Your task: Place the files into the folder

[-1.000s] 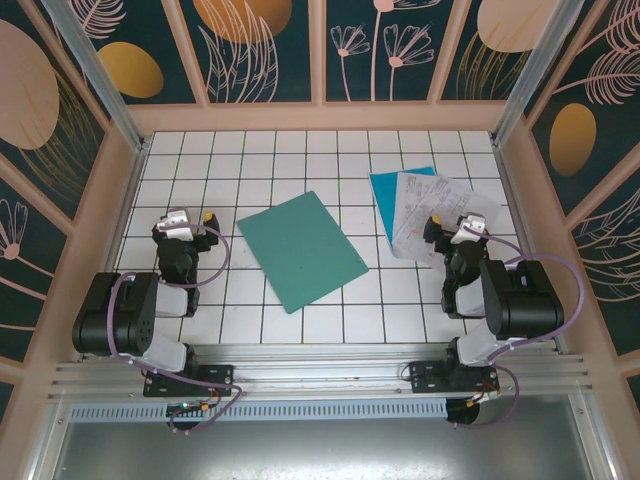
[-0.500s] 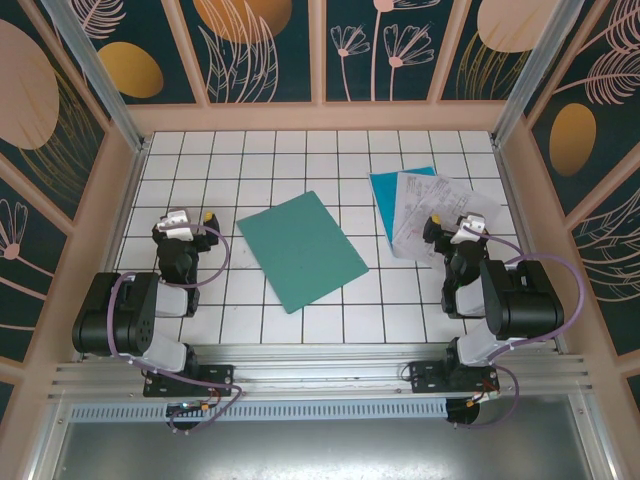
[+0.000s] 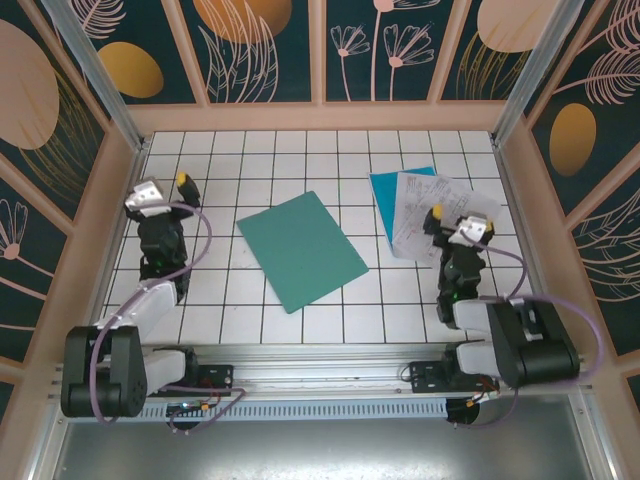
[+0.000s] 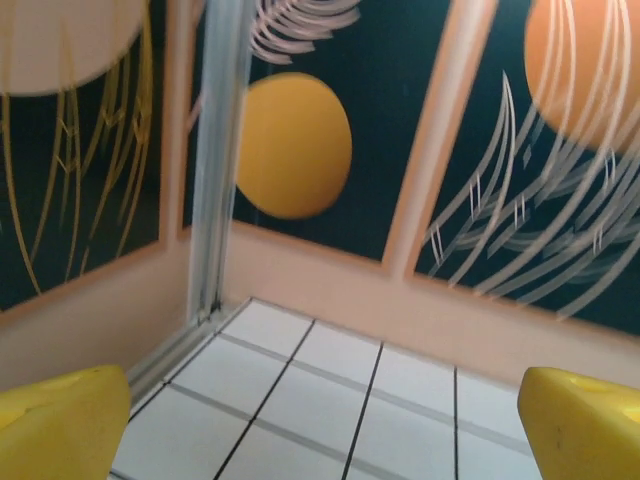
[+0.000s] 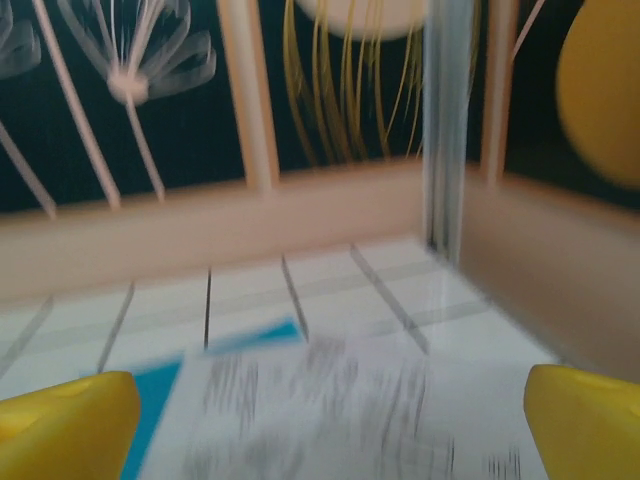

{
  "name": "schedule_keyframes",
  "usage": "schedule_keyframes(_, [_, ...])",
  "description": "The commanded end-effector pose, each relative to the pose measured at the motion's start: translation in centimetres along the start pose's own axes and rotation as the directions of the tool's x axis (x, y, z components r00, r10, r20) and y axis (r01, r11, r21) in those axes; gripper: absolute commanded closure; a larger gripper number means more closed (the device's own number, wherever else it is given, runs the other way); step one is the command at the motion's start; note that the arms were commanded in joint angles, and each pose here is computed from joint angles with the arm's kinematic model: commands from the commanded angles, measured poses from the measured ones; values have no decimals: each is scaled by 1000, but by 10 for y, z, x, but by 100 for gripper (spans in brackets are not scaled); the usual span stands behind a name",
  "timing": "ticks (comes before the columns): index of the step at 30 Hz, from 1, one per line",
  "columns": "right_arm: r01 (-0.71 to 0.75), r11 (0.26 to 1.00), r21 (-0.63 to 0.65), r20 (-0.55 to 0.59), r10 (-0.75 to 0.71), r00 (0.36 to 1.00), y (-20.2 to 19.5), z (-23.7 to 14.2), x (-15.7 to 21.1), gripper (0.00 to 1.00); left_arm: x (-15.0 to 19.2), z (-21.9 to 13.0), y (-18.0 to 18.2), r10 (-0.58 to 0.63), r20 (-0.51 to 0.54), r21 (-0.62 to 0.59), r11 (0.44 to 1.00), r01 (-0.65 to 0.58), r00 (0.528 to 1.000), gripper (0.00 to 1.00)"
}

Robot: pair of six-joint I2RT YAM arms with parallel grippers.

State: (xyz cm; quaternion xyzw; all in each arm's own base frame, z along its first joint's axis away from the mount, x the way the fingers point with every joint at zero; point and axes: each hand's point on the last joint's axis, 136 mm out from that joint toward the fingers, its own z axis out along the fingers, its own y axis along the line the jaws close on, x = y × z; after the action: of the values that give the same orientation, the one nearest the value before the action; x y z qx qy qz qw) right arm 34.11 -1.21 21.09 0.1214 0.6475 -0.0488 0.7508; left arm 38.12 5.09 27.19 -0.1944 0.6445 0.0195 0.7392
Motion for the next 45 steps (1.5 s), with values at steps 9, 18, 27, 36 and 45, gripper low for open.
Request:
schedule_keyframes(9, [-539, 815, 212, -474, 568, 673, 24, 60, -34, 1, 27, 27, -56, -500, -547, -235, 861, 451, 671, 1])
schedule_keyframes(18, [-459, 882, -105, -908, 103, 406, 188, -28, 81, 23, 224, -133, -108, -336, -935, -312, 930, 194, 112, 15])
schedule_keyframes(27, [-526, 840, -132, -989, -74, 130, 244, -71, 153, 26, 277, -147, -124, -295, -955, -282, 938, 201, 35, 24])
schedule_keyframes(36, [-540, 838, -77, -997, -52, 62, 241, -71, 168, 27, 287, -101, -141, -245, -962, -225, 962, 157, 122, 36])
schedule_keyframes(45, [-576, 817, -29, -999, -15, 30, 236, -71, 164, 27, 292, -40, -171, -179, -962, -153, 978, 139, 205, 42])
